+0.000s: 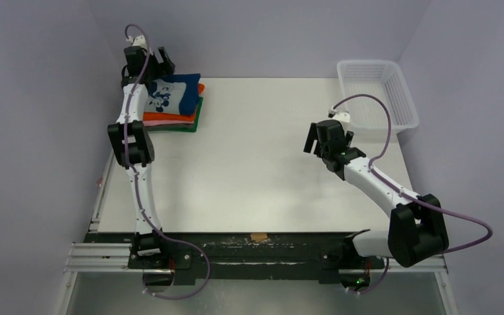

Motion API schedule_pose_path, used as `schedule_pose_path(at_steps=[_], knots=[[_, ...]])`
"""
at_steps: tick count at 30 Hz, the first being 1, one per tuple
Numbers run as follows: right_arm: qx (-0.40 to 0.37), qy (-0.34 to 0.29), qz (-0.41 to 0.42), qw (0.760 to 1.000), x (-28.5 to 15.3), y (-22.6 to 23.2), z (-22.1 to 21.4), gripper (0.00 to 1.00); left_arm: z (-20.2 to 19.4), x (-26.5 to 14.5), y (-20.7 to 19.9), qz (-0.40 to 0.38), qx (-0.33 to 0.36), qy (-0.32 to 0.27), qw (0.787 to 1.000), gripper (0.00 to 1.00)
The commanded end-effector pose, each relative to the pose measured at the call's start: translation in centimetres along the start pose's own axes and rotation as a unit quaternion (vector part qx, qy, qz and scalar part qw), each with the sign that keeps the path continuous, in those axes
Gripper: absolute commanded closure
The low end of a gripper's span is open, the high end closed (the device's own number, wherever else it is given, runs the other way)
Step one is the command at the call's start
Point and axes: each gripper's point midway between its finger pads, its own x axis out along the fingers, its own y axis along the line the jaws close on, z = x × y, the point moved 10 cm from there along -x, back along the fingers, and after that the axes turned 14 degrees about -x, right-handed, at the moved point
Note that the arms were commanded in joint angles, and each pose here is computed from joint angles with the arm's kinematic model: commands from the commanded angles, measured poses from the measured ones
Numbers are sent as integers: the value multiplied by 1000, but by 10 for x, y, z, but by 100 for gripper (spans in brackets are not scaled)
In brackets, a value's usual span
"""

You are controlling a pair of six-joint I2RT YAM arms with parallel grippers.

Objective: Fold and stack the t-shirts
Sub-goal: Smooth out wrinkles on the folded tshirt, then reset both arms

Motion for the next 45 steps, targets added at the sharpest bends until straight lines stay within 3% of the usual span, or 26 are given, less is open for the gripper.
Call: schedule_pose_path(at_steps=[1,6,11,17,23,27,32,39,41,45], knots=[[5,-20,-13,1000,2,1,18,14,5,14,29,-3,-65,-25,998,0],[8,-19,-9,1000,2,2,18,14,7,7,80,58,-173,-41,982,0],[10,-21,6,1000,1,4,18,14,12,4,94,-7,-239,-22,971,0],[17,-34,11,999,-8,0,21,14,54,-19,49,-52,-216,-46,974,0],[20,-45,13,999,-15,-3,22,14,111,-84,-22,-51,-147,-101,983,0],[24,-48,17,998,-19,-5,22,14,119,-129,-66,-55,-116,-114,985,0],[35,-59,32,997,-26,-5,24,14,89,-172,-109,-154,-126,-41,979,0],[53,-79,56,994,-43,-9,24,14,0,-204,-137,-165,-111,65,978,0],[60,-85,61,993,-49,-12,22,13,-33,-222,-146,-152,-86,87,981,0],[75,-91,67,991,-59,-17,13,13,-113,-278,-142,-34,-13,101,994,0]])
